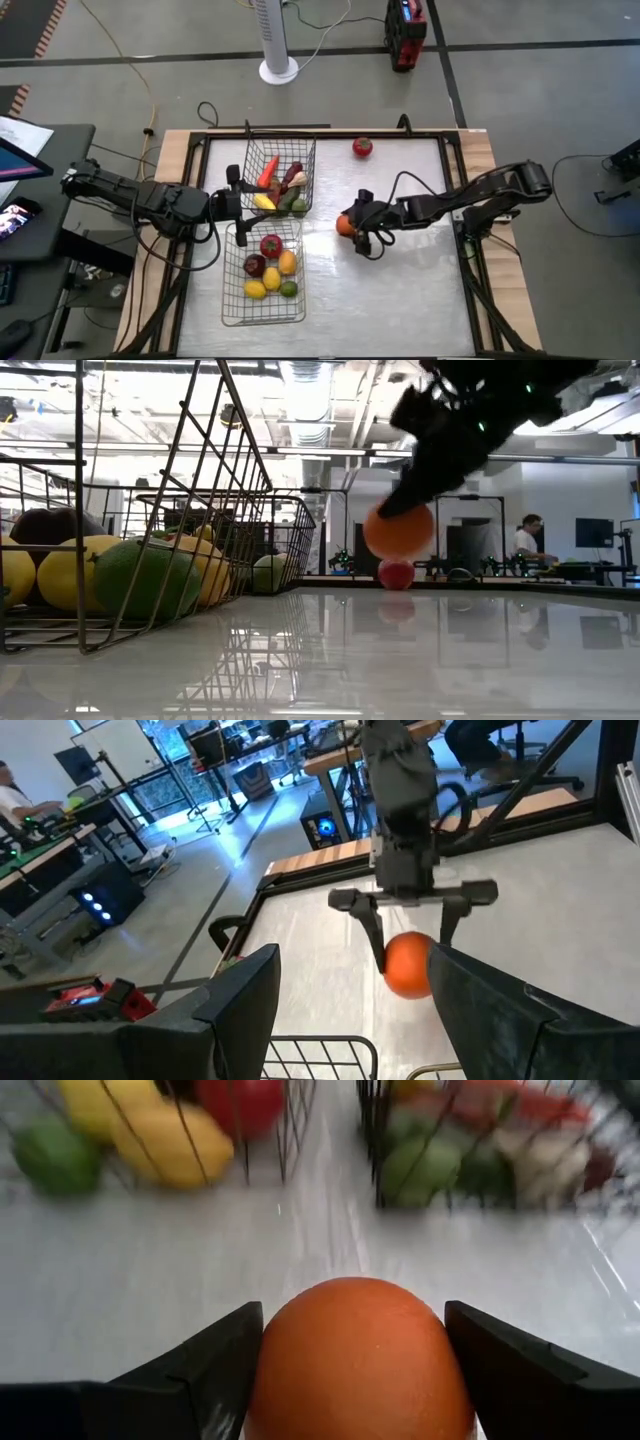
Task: Sort produce into baskets
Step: Put the orange into the gold wire basket, then put the red tomato into the gold wire basket
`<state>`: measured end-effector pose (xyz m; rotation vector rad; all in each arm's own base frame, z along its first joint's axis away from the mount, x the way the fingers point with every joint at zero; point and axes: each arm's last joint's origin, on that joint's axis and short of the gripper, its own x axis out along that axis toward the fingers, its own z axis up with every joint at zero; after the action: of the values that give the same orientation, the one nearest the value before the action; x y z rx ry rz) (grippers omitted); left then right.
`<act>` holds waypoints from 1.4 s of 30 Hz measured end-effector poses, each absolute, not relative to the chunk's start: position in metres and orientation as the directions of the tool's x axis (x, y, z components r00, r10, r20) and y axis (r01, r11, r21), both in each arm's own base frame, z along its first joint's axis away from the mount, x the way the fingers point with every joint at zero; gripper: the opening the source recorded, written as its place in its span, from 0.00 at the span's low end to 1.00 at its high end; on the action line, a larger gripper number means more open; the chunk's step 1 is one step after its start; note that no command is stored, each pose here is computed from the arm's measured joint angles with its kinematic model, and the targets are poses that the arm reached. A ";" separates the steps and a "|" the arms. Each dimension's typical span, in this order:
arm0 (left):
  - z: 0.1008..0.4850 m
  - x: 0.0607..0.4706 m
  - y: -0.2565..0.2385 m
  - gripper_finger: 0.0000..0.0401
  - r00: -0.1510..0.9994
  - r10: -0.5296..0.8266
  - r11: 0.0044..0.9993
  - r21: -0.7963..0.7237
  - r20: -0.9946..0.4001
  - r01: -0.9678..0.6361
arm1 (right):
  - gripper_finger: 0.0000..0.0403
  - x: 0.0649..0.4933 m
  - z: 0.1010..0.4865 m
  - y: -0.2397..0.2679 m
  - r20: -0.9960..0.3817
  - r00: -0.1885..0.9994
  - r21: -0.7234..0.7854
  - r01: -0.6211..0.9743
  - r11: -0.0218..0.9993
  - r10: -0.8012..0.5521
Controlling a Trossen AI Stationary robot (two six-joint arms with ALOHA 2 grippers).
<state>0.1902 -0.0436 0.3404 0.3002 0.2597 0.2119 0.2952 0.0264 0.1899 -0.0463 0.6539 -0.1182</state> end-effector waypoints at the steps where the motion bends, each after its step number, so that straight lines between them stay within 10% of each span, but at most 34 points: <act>1: 0.340 0.190 -0.044 0.60 0.945 0.243 0.934 0.318 -0.220 -0.166 | 0.81 0.297 0.196 0.028 -0.584 0.803 -0.074 0.092 0.993 -0.118; 17: 0.346 0.191 -0.043 0.60 0.952 0.256 0.928 0.319 -0.169 -0.192 | 0.81 0.353 0.237 0.067 0.106 0.981 -0.111 -0.149 0.982 0.161; 34: 0.349 0.191 -0.042 0.60 0.942 0.306 0.925 0.275 -0.136 -0.261 | 0.97 0.427 0.249 0.066 -0.281 0.935 -0.111 -0.254 0.961 0.214; 42: 0.350 0.191 -0.042 0.60 0.941 0.314 0.929 0.244 -0.125 -0.278 | 0.96 0.399 0.286 0.024 -0.370 0.927 -0.239 -0.034 0.970 -0.059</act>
<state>0.1914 -0.0419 0.3502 0.2262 0.1632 0.3044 0.3990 0.0237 0.2863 -0.2450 0.3851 -0.0133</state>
